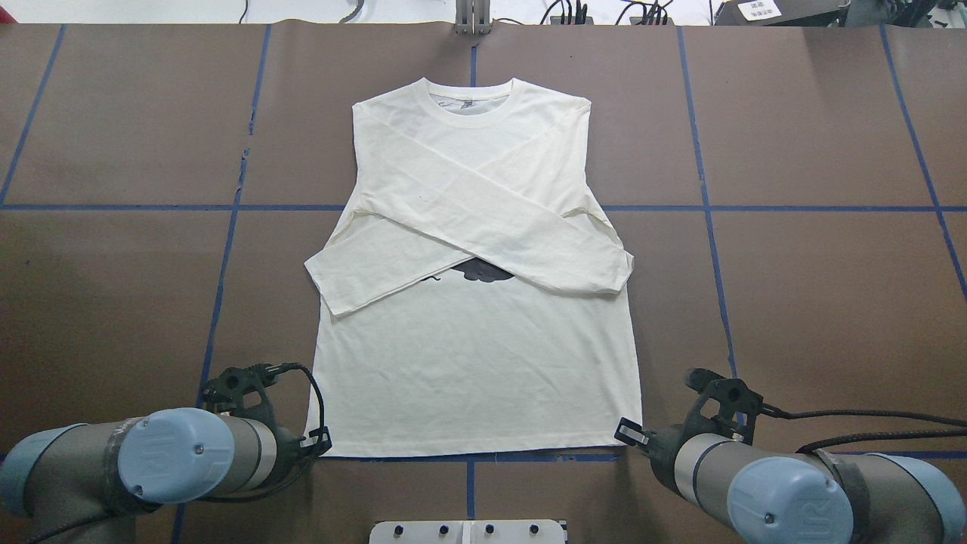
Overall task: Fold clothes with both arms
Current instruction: 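Grasp the near hem corners with both grippers, then lift the hem with both grippers and fold it toward the collar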
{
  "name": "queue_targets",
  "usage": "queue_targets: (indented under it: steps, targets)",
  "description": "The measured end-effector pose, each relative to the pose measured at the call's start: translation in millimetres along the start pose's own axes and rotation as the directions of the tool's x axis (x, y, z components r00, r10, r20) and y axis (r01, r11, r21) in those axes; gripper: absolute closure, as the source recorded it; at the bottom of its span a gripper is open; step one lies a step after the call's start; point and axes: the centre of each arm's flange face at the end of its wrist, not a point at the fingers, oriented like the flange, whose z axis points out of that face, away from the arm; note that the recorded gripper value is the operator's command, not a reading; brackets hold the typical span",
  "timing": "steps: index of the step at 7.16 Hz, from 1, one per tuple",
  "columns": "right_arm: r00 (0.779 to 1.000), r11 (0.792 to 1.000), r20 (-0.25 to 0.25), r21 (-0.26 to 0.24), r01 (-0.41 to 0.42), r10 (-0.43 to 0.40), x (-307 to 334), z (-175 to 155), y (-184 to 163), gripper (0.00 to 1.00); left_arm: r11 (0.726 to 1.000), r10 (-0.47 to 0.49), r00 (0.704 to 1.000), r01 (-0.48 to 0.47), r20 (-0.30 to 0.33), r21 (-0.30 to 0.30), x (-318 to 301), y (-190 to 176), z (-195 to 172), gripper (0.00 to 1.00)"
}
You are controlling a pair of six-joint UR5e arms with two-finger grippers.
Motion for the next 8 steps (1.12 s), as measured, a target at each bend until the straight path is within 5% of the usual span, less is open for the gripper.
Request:
queue_targets:
  steps: [1,4,8]
  targets:
    - [1.0,1.0,0.0,0.0,0.0,0.0,0.1,0.0,-0.1,1.0,1.0,-0.001,1.0,0.001,0.002,0.0,0.1,0.0,1.3,1.0]
    - [1.0,1.0,0.0,-0.002,0.0,0.0,-0.2,-0.6,-0.8,1.0,1.0,-0.002,1.0,0.002,-0.005,-0.001,3.1,0.2,-1.1,1.0]
    - [1.0,0.999,0.019,-0.049,0.021,-0.02,7.3,-27.1,12.3,1.0,0.999,-0.04,0.999,0.04,-0.002,-0.008,3.1,10.1,-59.2,1.0]
